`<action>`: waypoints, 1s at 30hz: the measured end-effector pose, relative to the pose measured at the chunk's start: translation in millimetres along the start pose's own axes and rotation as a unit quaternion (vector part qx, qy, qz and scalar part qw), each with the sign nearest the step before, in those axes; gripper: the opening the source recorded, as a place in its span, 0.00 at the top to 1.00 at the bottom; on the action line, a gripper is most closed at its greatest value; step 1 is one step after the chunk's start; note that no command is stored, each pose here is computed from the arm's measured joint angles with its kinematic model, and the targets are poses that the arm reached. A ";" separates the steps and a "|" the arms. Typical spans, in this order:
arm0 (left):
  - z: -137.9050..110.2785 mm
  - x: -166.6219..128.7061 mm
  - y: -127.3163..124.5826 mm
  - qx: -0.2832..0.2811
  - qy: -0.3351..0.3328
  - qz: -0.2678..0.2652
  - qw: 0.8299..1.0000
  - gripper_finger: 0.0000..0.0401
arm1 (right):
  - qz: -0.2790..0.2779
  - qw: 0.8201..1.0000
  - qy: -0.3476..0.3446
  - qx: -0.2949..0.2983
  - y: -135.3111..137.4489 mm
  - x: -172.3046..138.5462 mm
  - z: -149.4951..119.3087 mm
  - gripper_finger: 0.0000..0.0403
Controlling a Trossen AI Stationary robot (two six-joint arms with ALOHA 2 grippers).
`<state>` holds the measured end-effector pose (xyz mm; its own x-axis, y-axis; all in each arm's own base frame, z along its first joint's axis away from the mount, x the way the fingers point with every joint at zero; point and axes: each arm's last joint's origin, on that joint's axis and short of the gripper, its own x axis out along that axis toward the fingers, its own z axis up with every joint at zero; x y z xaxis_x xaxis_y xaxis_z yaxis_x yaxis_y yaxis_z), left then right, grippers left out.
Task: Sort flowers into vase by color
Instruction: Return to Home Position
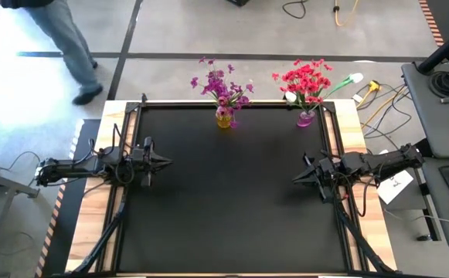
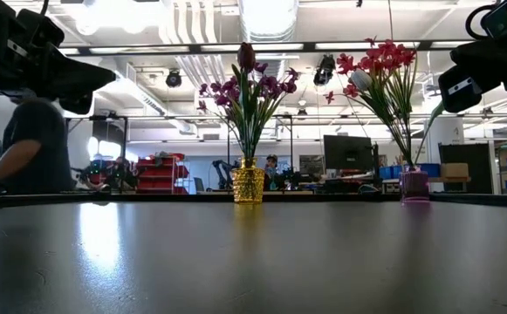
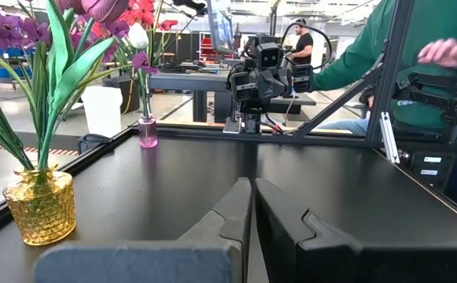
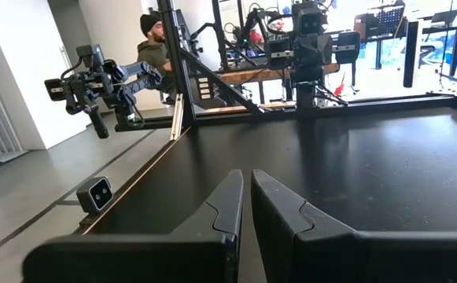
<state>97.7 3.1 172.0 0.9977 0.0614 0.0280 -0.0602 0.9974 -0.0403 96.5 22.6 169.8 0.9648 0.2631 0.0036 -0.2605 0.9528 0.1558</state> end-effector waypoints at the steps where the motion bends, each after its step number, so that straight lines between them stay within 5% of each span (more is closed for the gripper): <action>1: 0.0 0.0 0.0 0.000 0.000 0.000 1.000 0.99 | 0.000 1.000 0.000 0.000 0.0 0.0 0.0 0.94; 30: 0.0 0.0 0.0 0.000 0.000 0.000 1.000 0.99 | 0.001 1.000 -0.013 -0.001 0.0 -2.2 -0.3 0.94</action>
<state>97.7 3.1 172.0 0.9977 0.0614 0.0280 -0.0602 0.9974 -0.0406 94.4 22.1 169.4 0.9649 0.2612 0.0288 -0.2625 0.9526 0.1541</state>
